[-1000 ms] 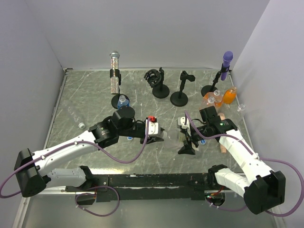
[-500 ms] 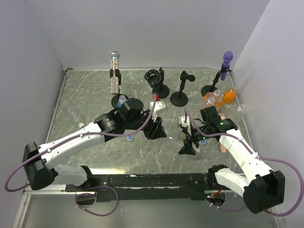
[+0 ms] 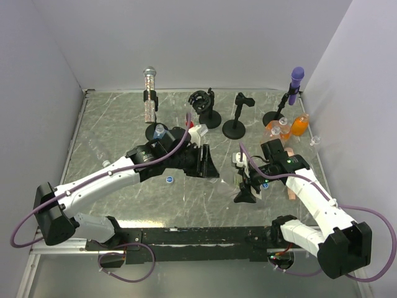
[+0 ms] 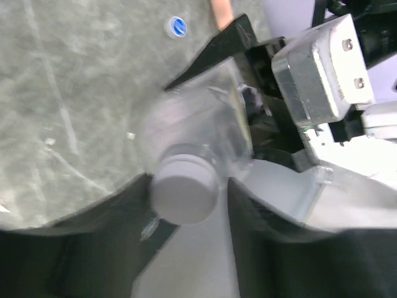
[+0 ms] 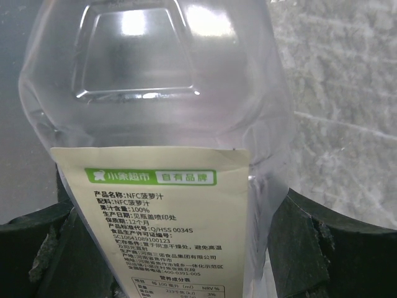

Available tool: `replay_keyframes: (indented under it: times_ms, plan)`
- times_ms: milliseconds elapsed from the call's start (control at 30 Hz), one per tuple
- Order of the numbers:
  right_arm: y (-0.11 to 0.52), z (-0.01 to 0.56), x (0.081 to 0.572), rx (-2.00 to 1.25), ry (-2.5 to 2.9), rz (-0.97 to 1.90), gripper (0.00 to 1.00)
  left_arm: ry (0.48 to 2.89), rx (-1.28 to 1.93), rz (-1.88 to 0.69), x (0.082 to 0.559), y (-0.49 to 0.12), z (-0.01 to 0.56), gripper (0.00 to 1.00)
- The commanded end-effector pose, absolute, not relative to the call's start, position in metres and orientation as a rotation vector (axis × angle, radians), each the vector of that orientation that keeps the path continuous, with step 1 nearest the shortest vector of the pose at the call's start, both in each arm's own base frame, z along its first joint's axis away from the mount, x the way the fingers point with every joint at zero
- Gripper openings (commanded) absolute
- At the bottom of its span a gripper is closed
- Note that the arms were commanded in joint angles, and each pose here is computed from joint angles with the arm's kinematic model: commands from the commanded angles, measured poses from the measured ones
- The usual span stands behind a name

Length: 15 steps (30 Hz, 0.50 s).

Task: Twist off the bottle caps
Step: Unscrew the bottle cap from the plastic bottle.

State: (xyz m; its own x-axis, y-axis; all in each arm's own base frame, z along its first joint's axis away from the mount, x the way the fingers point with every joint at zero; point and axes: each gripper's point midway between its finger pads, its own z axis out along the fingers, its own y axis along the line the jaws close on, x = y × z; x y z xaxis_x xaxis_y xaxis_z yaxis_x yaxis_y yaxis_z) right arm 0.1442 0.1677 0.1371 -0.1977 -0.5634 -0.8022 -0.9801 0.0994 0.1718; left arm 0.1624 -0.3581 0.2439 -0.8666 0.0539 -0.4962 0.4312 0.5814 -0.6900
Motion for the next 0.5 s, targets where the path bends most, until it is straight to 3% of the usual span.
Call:
replay_keyframes:
  times_ms: [0,267,467]
  plan:
    - [0.179,0.153,0.155,-1.533,1.677,0.956,0.12,2.348,0.402,-1.379,0.152,-0.377,0.273,0.67]
    - [0.179,0.153,0.154,-1.536,1.673,0.959,0.12,2.189,0.527,-1.229,0.167,-0.341,0.297,0.98]
    - [0.18,0.153,0.154,-1.536,1.671,0.963,0.12,1.849,0.89,-1.109,0.149,-0.306,0.304,0.97]
